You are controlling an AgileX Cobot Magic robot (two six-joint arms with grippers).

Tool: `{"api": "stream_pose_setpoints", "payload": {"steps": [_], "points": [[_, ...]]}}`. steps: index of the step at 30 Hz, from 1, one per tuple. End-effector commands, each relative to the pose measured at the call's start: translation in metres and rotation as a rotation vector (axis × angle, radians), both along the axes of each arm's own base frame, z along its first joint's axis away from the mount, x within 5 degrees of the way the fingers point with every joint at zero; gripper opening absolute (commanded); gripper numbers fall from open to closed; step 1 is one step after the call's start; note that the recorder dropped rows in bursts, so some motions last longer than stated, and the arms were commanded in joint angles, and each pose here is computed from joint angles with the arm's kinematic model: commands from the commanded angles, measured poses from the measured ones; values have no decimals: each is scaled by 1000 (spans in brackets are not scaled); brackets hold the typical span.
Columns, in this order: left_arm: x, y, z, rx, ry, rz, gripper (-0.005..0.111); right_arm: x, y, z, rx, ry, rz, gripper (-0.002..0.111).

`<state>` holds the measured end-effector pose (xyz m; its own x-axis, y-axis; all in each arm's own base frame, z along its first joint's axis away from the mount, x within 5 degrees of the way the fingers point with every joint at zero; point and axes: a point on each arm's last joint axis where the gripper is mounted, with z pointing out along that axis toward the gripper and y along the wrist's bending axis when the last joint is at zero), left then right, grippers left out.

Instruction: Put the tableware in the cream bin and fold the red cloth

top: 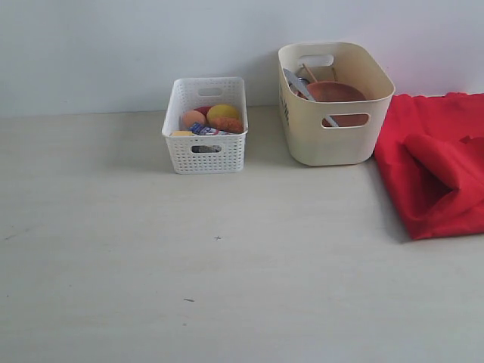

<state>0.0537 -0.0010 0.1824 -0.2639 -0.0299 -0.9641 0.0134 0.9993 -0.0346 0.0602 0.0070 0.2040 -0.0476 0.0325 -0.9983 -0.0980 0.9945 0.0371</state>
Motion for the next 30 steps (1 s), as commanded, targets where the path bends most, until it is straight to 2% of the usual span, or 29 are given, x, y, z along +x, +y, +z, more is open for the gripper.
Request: {"api": "stream_pose_setpoints", "payload": {"steps": [1,10,17,30], "points": [[0,0,-1,-9,-7,3,0,-1,0,-2,-18,2,5,0],[0,0,-1,-9,-7,3,0,-5,2,-6,-46,35,29,0],[0,0,-1,-9,-7,3,0,-5,-4,-14,-31,123,-35,0],[0,0,-1,-9,-7,3,0,-5,-4,-14,-34,124,-38,0]]}}
